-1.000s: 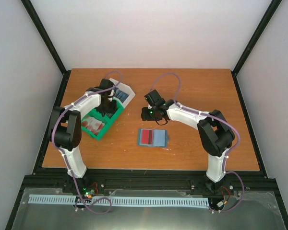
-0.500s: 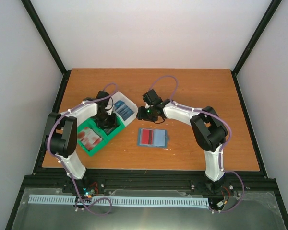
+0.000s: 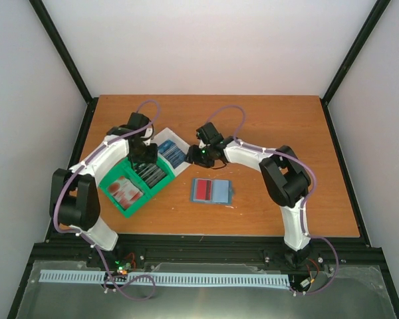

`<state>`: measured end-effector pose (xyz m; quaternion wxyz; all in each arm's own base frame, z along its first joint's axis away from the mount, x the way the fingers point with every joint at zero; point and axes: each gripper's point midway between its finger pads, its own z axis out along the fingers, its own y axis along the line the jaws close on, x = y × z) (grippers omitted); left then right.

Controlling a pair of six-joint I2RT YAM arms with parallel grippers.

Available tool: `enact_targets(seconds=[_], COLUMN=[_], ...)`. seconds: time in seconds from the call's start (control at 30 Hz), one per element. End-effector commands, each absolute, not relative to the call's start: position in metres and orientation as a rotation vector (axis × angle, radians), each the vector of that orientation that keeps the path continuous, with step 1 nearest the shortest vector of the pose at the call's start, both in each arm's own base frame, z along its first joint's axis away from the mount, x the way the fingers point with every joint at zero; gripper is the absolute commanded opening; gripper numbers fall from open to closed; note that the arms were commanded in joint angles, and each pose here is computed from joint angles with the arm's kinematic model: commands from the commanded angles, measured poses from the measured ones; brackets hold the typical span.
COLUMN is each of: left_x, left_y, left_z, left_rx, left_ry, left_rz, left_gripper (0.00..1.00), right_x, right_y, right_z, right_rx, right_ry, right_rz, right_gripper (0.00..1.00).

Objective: Put the credit cards into the card holder

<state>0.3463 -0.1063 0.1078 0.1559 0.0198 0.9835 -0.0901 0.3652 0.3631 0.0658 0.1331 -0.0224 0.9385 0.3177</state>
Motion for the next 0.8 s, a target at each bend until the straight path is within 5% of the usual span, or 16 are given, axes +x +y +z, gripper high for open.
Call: enact_targets(seconds=[0.0,0.43,0.77], left_x=[0.361,0.374,0.377], left_y=[-0.085,-0.080,-0.059], left_z=[0.108,0.074,0.060], left_rx=[0.130,0.158,0.123], left_ry=[2.758,2.789,2.778], left_rz=[-0.046,0.035,0.212], left_gripper=[0.44,0.31,0.20], right_x=[0.380,0.442,0.425], right_y=[0.361,0.354,0.361], right_z=[0.052,0.046,0.060], right_rx=[0.030,0.037,-0.015], right_ry=[2.764,2.711,2.701], right_rz=[0.882,0.721,0.812], right_gripper=[0.50,0.45,0.47])
